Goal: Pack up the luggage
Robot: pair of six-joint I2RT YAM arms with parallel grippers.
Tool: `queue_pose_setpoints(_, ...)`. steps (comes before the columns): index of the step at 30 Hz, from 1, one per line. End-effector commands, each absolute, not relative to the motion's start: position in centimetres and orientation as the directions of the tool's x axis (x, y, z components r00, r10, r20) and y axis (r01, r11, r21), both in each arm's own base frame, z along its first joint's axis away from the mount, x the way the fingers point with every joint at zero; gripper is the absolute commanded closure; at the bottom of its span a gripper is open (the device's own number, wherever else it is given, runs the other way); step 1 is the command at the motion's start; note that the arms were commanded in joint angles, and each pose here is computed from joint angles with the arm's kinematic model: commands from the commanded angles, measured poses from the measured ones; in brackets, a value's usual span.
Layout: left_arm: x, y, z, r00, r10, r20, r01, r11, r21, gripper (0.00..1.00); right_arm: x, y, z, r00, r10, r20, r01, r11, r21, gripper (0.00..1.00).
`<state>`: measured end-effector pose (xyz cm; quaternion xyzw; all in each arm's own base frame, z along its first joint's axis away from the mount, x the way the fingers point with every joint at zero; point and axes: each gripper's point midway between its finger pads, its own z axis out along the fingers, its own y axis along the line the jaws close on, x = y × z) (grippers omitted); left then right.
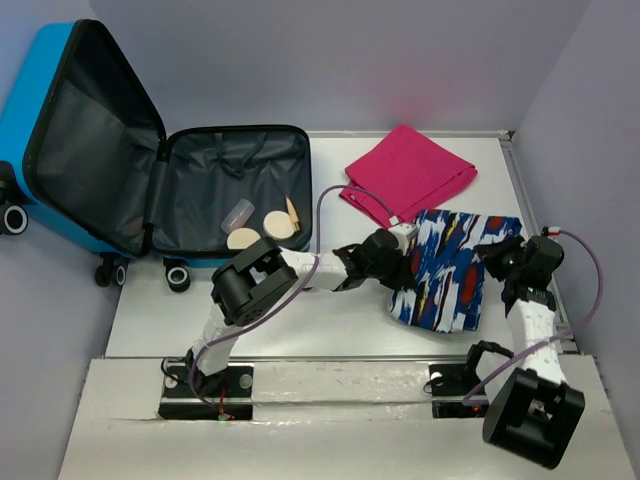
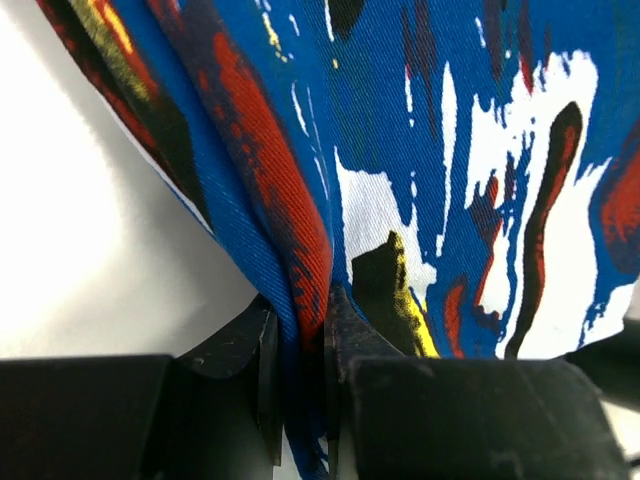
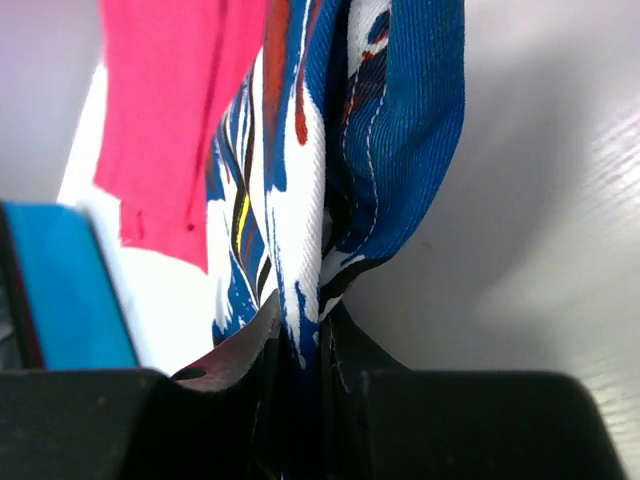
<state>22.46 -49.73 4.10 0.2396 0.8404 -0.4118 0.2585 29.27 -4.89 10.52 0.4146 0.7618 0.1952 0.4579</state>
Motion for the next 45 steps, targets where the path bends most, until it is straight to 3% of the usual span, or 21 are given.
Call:
queue_pose_setpoints(1,21.9,-49.1,11.3,-0.695,0.135,-0.706,0.664,0.498,-0.558,0.94,29.6,-3.7,17.9,-0.207,0.763,-0.612,0.293,0.645,0.706,0.93)
queue_pose_setpoints(10,23.9,-45.6,22.4,-0.635,-0.065,-0.770,0.671,0.449,-0.590,0.94,29.5,0.3,22.9,-0.276,0.739,-0.615,0.079,0.655,0.752,0.93)
queue_pose_setpoints(15,27.3,-41.2,24.9,-0.604,-0.142,-0.784,0.626,0.524,-0.577,0.94,33.0,6.1,28.3,-0.305,0.703,-0.642,-0.058,0.659,0.750,0.93)
queue_pose_setpoints(23,33.0,-26.1,31.1,-0.457,-0.328,-0.826,0.442,0.722,-0.532,0.94,39.4,22.8,35.4,-0.427,0.629,-0.650,-0.313,0.571,0.759,0.93)
queue_pose_setpoints(25,34.6,-21.1,32.4,-0.410,-0.355,-0.840,0.360,0.783,-0.507,0.94,42.0,26.3,33.6,-0.469,0.603,-0.645,-0.297,0.581,0.758,0.93)
queue_pose_setpoints(26,35.2,-19.3,32.9,-0.388,-0.361,-0.848,0.328,0.806,-0.493,0.94,42.3,28.8,36.2,-0.463,0.599,-0.653,-0.354,0.550,0.756,0.93)
queue_pose_setpoints(32,39.9,-6.1,31.1,-0.336,-0.417,-0.845,0.026,0.892,-0.451,0.94,47.7,37.7,35.4,-0.536,0.596,-0.597,-0.365,0.474,0.801,0.92)
queue_pose_setpoints(34,41.6,-0.8,28.3,-0.331,-0.464,-0.822,-0.139,0.885,-0.444,0.71,49.1,39.5,33.6,-0.565,0.584,-0.583,-0.341,0.478,0.810,0.81)
queue_pose_setpoints(35,42.0,1.0,27.4,-0.331,-0.483,-0.811,-0.206,0.876,-0.437,0.56,49.9,40.2,32.5,-0.591,0.574,-0.567,-0.318,0.480,0.817,0.68)
queue_pose_setpoints(36,42.4,2.3,26.4,-0.331,-0.499,-0.801,-0.253,0.865,-0.434,0.38,50.5,41.1,30.9,-0.628,0.546,-0.555,-0.295,0.493,0.819,0.51)
queue_pose_setpoints(37,42.6,3.3,25.8,-0.332,-0.513,-0.792,-0.286,0.855,-0.434,0.19,51.5,42.5,26.1,-0.687,0.473,-0.551,-0.270,0.539,0.798,0.15)
queue_pose_setpoints(38,42.7,4.0,25.2,-0.337,-0.527,-0.780,-0.312,0.845,-0.436,0.01,51.9,42.9,29.1,-0.666,0.467,-0.581,-0.317,0.528,0.788,0.04)
queue_pose_setpoints(45,41.4,2.7,29.9,-0.236,-0.524,-0.818,-0.211,0.849,-0.484,0.01,50.8,37.8,27.7,-0.593,0.396,-0.701,-0.309,0.693,0.652,0.03)
